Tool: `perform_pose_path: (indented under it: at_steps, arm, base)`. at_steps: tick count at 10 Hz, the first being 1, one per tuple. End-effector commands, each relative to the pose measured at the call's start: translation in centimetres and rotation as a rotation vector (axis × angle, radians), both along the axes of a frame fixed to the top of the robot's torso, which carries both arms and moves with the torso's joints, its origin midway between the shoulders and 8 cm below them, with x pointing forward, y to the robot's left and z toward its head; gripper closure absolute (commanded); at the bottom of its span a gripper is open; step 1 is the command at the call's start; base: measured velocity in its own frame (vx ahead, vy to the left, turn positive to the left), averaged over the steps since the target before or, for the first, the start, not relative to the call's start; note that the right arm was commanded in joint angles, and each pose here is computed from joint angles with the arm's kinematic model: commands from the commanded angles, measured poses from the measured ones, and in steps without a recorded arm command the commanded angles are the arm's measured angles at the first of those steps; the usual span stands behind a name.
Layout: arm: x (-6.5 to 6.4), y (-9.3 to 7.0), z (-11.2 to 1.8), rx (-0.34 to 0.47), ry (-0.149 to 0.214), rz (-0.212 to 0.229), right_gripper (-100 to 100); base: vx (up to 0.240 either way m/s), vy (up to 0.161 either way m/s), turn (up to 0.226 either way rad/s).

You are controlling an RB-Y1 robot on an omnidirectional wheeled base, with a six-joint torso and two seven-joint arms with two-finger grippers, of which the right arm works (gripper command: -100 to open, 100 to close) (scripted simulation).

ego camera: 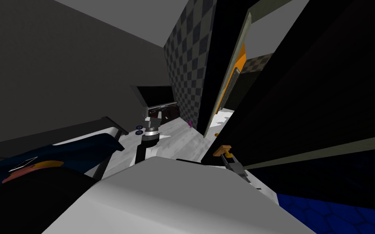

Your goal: Pull the door open

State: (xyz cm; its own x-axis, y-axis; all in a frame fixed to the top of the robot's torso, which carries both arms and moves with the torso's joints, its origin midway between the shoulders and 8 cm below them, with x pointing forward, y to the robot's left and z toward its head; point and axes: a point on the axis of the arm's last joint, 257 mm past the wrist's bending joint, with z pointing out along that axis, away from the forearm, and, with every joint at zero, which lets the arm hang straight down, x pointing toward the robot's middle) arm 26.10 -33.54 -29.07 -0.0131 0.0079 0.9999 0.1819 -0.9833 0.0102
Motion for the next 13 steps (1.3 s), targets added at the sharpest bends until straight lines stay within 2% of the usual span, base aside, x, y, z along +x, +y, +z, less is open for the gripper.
perform_pose_path:
  at_steps: [1, 5, 6, 8, 10, 13]
  arm:
    - [-0.6, 0.7, -0.5, 0.008, 0.013, 0.008, 100]
    - [-0.6, 0.7, -0.5, 0.008, 0.013, 0.008, 100]
    - [0.1, 0.1, 0.0, 0.000, -0.004, 0.002, 100]
    - [-0.3, -0.4, -0.2, -0.005, -0.007, 0.000, 100]
    - [-1.2, -0.9, -0.4, -0.008, -0.008, 0.004, 100]
    - [-3.1, -1.8, -0.9, -0.014, -0.010, 0.017, 100]
  base:
    - [-0.063, -0.025, 0.053]
    - [-0.013, 0.002, -0.012]
    - [0.016, 0.005, -0.011]
    - [0.150, 0.067, 0.020]
    - [0.190, 0.114, 0.012]
    - [0.115, 0.062, 0.002]
